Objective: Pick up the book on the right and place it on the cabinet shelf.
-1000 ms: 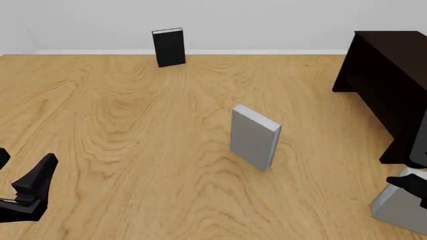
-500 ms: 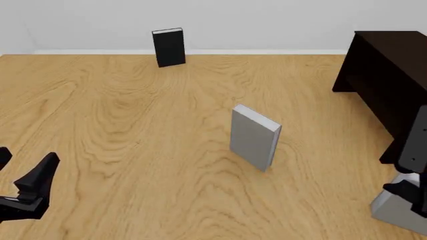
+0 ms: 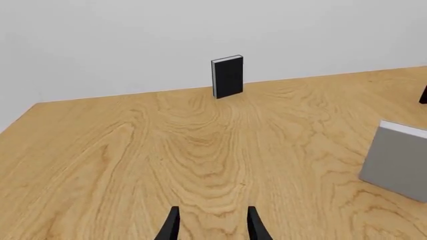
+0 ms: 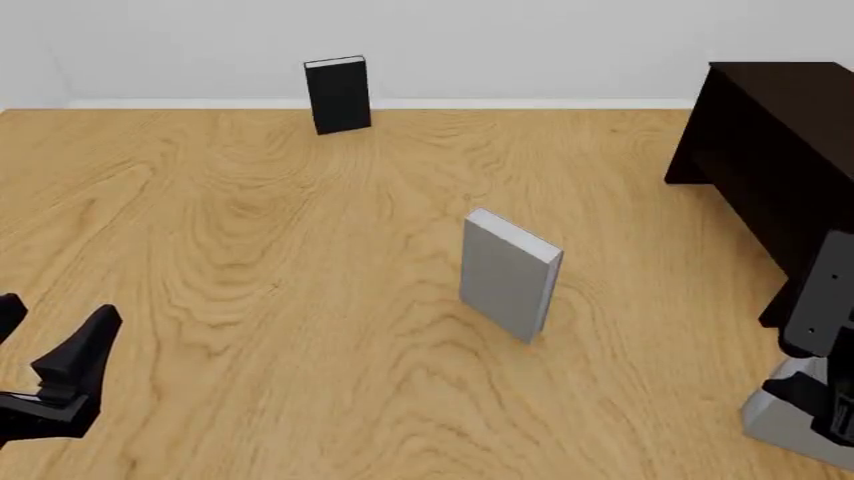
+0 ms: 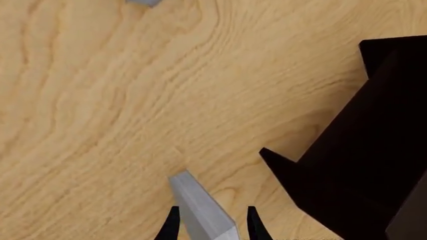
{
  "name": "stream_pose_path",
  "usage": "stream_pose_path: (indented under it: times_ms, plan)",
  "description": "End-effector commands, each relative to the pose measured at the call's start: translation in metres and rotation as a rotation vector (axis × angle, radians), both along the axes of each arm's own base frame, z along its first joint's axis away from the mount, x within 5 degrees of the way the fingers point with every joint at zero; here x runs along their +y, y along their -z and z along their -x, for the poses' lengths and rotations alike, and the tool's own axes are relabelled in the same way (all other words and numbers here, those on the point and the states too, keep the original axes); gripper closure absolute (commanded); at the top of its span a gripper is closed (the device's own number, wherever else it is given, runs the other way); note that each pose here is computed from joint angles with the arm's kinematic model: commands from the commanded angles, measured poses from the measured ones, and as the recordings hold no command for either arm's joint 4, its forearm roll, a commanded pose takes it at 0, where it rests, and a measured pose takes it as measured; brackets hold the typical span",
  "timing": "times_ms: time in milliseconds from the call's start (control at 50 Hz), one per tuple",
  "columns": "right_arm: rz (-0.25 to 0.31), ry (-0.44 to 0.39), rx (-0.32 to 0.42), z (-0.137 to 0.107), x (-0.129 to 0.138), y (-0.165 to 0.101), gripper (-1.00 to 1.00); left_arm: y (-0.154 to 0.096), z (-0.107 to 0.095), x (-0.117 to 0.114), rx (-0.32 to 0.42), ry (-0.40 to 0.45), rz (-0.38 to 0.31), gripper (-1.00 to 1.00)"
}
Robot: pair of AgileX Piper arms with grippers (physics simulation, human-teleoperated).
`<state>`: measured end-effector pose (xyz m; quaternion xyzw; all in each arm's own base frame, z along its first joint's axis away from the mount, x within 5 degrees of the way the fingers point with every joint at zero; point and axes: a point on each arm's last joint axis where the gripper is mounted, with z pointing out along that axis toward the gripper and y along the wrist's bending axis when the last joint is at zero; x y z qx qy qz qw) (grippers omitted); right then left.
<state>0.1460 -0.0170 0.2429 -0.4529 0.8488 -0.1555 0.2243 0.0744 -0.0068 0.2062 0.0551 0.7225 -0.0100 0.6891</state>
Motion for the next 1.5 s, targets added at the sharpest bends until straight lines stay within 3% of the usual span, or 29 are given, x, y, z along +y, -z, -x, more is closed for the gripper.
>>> stream_pose_path:
  times_ms: [20,280,760,780,1060,1280,1500]
  plan:
    - [0.003,0.015,0.013,0.001,-0.003,0.008,-1.0,0.0,-0.001,0.0,0.004,0.002,0.0,-1.0]
    - [0.039,0.033,0.04,0.013,-0.013,0.02,-1.0,0.0,-0.001,0.0,0.006,0.003,-0.002,-1.0]
    - [0.079,0.037,0.022,0.016,-0.021,0.019,-1.0,0.001,-0.002,-0.001,0.011,0.01,-0.002,-1.0]
    - [0.079,0.034,0.019,0.016,-0.021,0.018,1.0,0.001,-0.002,-0.001,0.012,0.01,-0.002,-1.0]
    - [0.078,0.016,0.005,0.015,-0.017,0.011,1.0,0.001,-0.004,-0.001,0.014,0.013,-0.003,-1.0]
    - [0.077,-0.019,-0.033,0.015,-0.01,-0.016,1.0,0.0,-0.007,-0.002,0.015,0.019,-0.003,-1.0]
    - [0.077,-0.052,-0.039,0.022,-0.004,-0.025,1.0,0.001,-0.006,-0.003,0.016,0.026,-0.003,-1.0]
